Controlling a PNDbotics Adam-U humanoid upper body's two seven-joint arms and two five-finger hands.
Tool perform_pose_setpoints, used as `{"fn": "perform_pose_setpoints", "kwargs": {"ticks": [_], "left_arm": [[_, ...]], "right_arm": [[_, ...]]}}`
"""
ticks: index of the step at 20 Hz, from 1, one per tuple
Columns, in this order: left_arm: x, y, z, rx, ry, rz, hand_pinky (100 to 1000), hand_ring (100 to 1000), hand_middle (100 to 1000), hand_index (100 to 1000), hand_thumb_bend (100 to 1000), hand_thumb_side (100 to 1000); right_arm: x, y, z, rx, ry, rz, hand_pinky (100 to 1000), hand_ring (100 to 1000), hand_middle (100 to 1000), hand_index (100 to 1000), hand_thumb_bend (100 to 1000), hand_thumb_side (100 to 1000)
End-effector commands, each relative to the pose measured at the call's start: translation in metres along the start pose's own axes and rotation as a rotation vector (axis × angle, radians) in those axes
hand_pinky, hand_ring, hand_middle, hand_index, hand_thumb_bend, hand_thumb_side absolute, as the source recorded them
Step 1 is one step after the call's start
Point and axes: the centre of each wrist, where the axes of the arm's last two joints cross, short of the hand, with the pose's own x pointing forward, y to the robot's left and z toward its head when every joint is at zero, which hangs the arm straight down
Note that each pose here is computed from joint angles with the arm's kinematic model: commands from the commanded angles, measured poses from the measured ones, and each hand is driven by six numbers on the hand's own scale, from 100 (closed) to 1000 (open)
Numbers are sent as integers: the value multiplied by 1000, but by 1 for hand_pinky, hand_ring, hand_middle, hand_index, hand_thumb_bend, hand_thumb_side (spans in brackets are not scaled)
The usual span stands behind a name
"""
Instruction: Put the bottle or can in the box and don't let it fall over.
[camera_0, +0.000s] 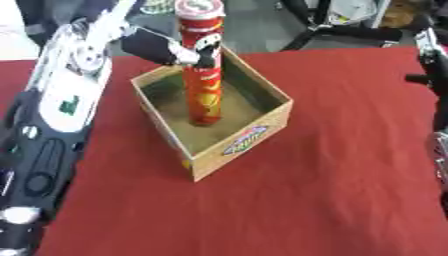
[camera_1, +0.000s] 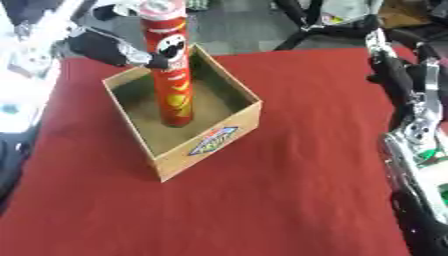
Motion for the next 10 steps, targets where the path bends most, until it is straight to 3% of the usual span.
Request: {"fn": "perform_pose_setpoints", "kwargs": {"ticks": [1, 4, 7, 8, 9, 10], "left_arm": [[9, 47, 11, 207, -21, 75, 960, 705, 755, 764, 1000, 427], [2, 75, 31, 377, 18, 171, 910, 691, 769, 752, 1000, 433], [-14, 93, 55, 464, 81, 244, 900, 685, 766, 750, 1000, 424], [-21, 99, 65, 491, 107, 265, 895, 686, 766, 749, 796, 565], [-28, 105, 75, 522, 132, 286, 894, 687, 761, 747, 1000, 413], [-35, 107, 83, 539, 160, 309, 896, 702, 773, 755, 1000, 384]], "right_arm": [[9, -7, -4, -18, -29, 5, 587, 787, 907, 779, 471, 519], [8, -11, -4, -30, -31, 9, 587, 786, 905, 779, 469, 519], [7, -15, -5, -46, -33, 20, 587, 786, 905, 778, 468, 519], [7, -17, -5, -51, -34, 23, 586, 786, 904, 778, 499, 504], [7, -18, -6, -55, -34, 25, 586, 786, 904, 778, 470, 516], [7, -19, -6, -58, -33, 27, 587, 787, 904, 778, 474, 513]]}}
